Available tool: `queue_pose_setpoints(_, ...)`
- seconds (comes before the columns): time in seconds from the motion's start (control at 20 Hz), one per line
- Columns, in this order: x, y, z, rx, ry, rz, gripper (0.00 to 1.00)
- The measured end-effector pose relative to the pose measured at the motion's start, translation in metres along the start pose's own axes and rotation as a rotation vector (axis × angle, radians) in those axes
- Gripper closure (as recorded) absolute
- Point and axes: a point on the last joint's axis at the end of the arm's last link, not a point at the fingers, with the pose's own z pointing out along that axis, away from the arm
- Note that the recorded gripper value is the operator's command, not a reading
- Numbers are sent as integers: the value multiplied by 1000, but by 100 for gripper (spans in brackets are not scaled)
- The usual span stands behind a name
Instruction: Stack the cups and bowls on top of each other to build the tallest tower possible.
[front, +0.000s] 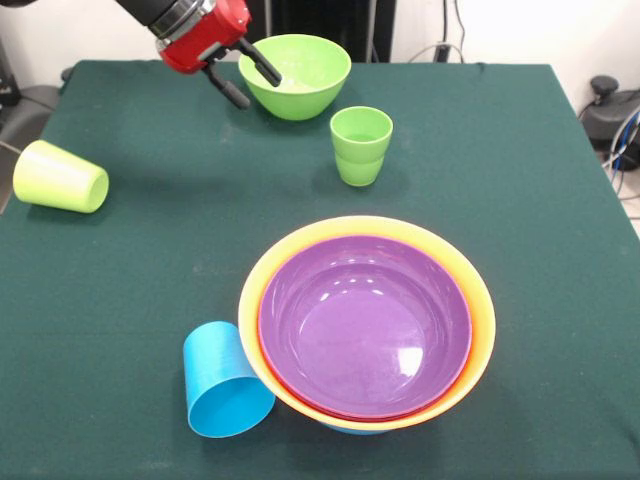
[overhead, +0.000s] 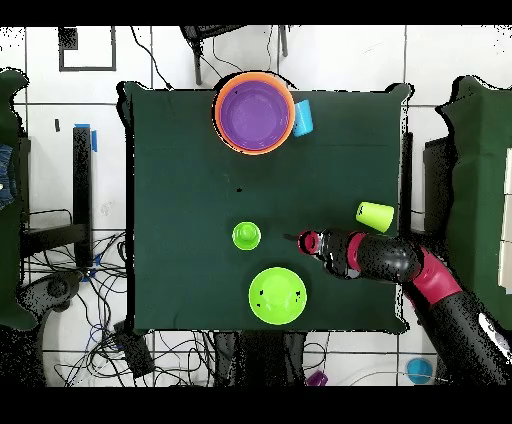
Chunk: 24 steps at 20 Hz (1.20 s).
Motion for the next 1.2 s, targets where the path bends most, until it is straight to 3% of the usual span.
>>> queue_pose_setpoints(0.55, 11, -13, -8, 2, -15, 3, 0)
queue_pose_setpoints(0.95, 45, -30, -33, -25, -33, 44, 0)
queue_pose_setpoints(1.2, 67, -30, -44, -28, -26, 46, 0)
